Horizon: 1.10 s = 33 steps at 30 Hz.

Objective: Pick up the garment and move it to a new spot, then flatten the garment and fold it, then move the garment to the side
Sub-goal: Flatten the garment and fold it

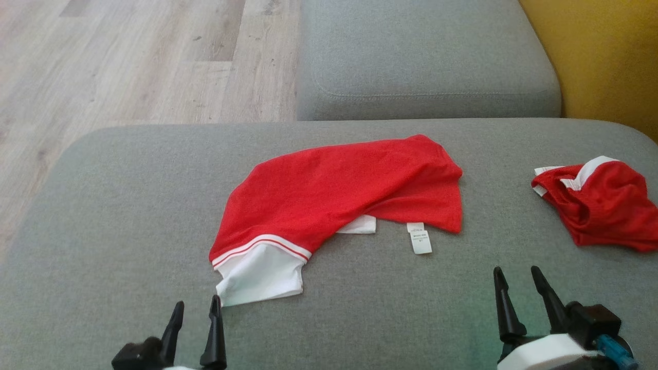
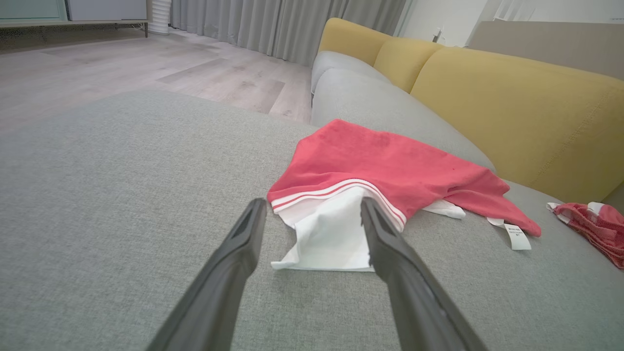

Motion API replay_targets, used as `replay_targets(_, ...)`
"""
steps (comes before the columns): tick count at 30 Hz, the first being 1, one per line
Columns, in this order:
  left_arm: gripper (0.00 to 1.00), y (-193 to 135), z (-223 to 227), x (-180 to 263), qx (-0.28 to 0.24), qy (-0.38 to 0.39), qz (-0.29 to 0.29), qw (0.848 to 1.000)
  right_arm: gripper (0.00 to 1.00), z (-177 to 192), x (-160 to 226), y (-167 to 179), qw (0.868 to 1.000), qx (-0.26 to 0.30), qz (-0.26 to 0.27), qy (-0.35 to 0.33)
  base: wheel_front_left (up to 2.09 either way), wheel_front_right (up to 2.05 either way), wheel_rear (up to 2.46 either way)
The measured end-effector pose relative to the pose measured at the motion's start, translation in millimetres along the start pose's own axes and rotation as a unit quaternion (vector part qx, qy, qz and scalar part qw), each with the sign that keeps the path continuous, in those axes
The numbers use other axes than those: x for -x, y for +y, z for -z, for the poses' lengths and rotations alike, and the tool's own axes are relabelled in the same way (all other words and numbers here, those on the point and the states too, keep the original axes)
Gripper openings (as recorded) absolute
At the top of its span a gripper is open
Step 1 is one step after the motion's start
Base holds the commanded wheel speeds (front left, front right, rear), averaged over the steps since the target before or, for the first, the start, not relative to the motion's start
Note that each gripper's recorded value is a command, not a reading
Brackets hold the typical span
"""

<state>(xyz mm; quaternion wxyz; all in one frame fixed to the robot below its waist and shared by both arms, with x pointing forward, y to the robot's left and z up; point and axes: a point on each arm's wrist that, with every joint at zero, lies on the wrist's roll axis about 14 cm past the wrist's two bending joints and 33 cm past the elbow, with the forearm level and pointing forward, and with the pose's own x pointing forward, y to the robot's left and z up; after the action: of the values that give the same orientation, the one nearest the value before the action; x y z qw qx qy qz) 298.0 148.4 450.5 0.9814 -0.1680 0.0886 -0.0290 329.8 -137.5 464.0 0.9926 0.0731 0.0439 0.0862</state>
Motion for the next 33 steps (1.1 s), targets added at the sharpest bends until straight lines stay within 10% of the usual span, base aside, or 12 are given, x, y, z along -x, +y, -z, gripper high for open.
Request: replay_targets(33, 1.0, 17.0, 70.8, -46.2, -0.036, 0.142, -0.002, 0.989, 1.0, 24.3, -12.2, -14.6, 0.998, 0.007, 0.019, 0.052, 0.0, 0.0, 0.0)
